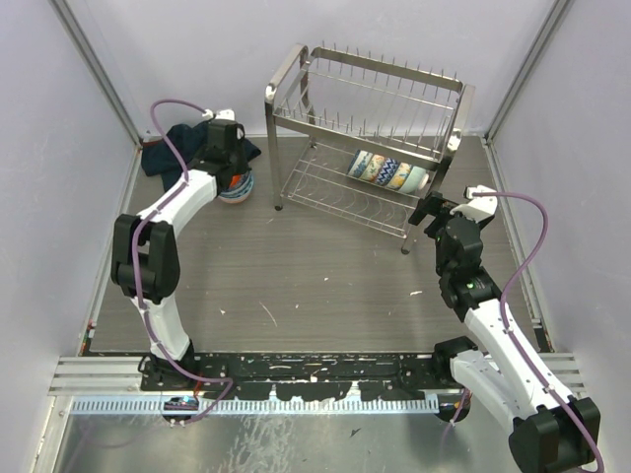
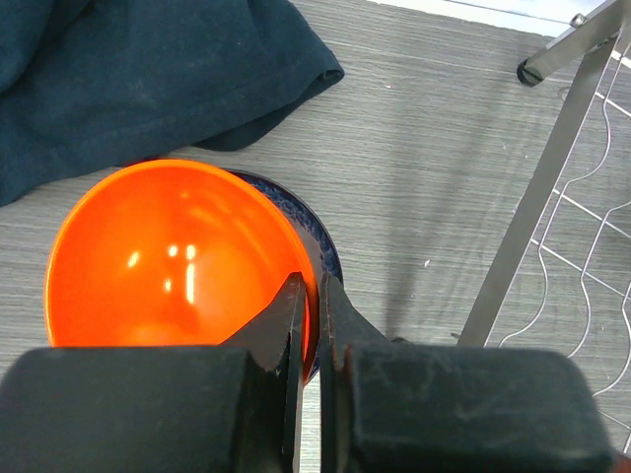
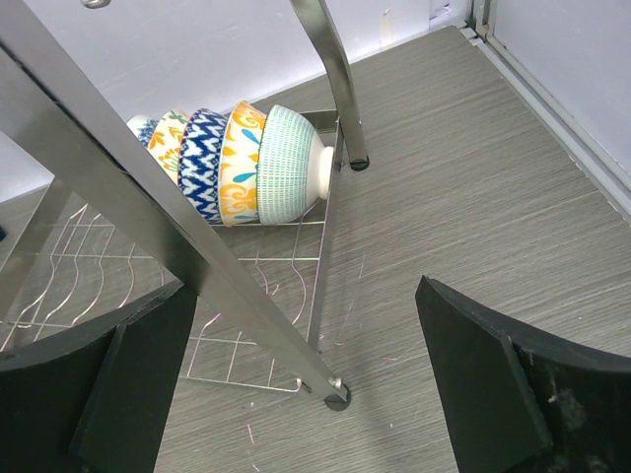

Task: Unload the bowls from the dish rack
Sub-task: Place the bowl with the bowl.

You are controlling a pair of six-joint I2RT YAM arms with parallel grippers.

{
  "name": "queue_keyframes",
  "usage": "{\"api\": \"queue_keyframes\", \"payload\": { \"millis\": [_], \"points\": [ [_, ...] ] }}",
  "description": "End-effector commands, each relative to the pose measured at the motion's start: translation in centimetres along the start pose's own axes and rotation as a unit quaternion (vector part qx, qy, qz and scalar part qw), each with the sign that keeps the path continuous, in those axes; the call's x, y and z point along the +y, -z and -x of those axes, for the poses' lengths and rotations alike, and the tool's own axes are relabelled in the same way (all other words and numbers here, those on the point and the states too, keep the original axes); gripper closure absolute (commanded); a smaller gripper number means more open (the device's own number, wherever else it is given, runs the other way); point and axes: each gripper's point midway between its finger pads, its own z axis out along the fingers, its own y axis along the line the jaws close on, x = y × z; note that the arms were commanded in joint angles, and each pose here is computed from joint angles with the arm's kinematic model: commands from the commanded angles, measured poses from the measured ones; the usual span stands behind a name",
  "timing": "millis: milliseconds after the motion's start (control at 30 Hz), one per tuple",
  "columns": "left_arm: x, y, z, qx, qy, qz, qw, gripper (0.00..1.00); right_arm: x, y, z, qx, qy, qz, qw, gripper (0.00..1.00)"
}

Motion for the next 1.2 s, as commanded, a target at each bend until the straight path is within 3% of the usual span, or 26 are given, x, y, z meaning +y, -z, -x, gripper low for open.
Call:
{"api": "queue_keyframes", "payload": {
  "millis": [0,567,700,867,1167],
  "points": [
    [-0.8,-0.2,2.2,-0.026,0.007,-0.012,1.0,1.0,0.4,0.2,2.3,-0.031,-0.015,0.001,0.999,0.0],
    [-0.5,-1.1,0.7,0.0,0.005,0.001,1.0,0.92,0.3,0.2,2.3,-0.032,-0.015,0.0,0.999,0.0],
    [-0.4,-1.1,0.4,0.003,0.007,0.002,1.0,0.82,0.4,0.2,2.5,-0.033,-0.015,0.001,0.999,0.0],
    [-0.5,-0.9,0.4,0.002,0.007,0.001,1.0,0.58,0.4,0.3,2.3,-0.032,-0.015,0.001,0.999,0.0],
    [-0.7,1.2,2.5,-0.028,0.021,-0.003,0.999,0.45,0.4,0.3,2.3,-0.032,-0.016,0.002,0.999,0.0]
  ]
}}
